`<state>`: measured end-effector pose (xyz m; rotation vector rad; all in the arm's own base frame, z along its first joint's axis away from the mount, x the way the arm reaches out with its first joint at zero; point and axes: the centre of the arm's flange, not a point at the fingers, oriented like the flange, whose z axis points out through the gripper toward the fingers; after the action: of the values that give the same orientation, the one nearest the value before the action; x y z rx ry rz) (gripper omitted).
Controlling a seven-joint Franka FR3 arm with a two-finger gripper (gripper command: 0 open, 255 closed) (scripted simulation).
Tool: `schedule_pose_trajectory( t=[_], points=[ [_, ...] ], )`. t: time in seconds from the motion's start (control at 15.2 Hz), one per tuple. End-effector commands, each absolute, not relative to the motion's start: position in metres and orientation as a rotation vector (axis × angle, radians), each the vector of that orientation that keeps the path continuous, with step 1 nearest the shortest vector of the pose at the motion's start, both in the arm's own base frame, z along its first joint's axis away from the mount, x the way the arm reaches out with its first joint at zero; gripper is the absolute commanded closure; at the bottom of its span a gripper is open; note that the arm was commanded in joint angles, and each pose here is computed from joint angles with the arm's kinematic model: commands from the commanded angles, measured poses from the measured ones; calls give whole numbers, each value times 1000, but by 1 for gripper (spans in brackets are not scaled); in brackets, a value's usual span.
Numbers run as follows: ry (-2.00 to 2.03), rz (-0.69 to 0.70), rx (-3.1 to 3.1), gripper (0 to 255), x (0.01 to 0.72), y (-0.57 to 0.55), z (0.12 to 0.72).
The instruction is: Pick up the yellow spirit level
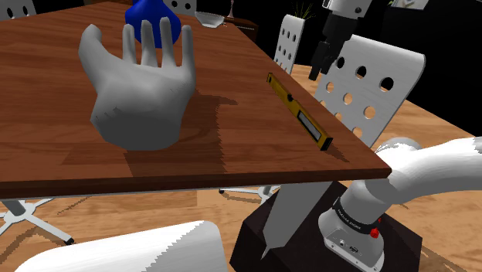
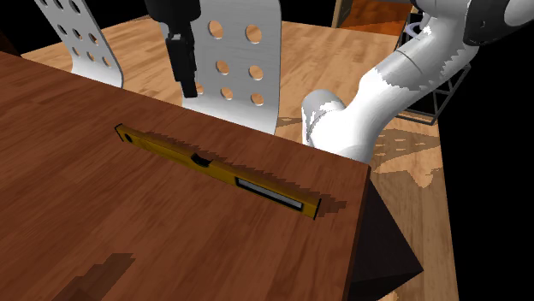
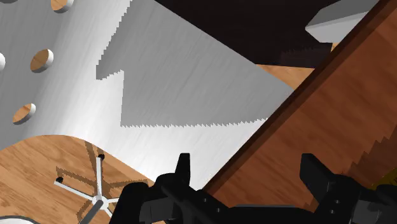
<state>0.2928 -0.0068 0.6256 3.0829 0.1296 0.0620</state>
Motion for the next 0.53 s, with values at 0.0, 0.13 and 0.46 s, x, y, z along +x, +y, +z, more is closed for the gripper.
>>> schedule_pose_trajectory(
  t=[0.0, 0.13, 0.46],
  points=[
    [130, 62, 3083, 0, 293, -7, 626],
    [-15, 40, 3096, 0, 285, 16, 625],
    [-380, -14, 3098, 0, 274, 76, 623]
  ],
)
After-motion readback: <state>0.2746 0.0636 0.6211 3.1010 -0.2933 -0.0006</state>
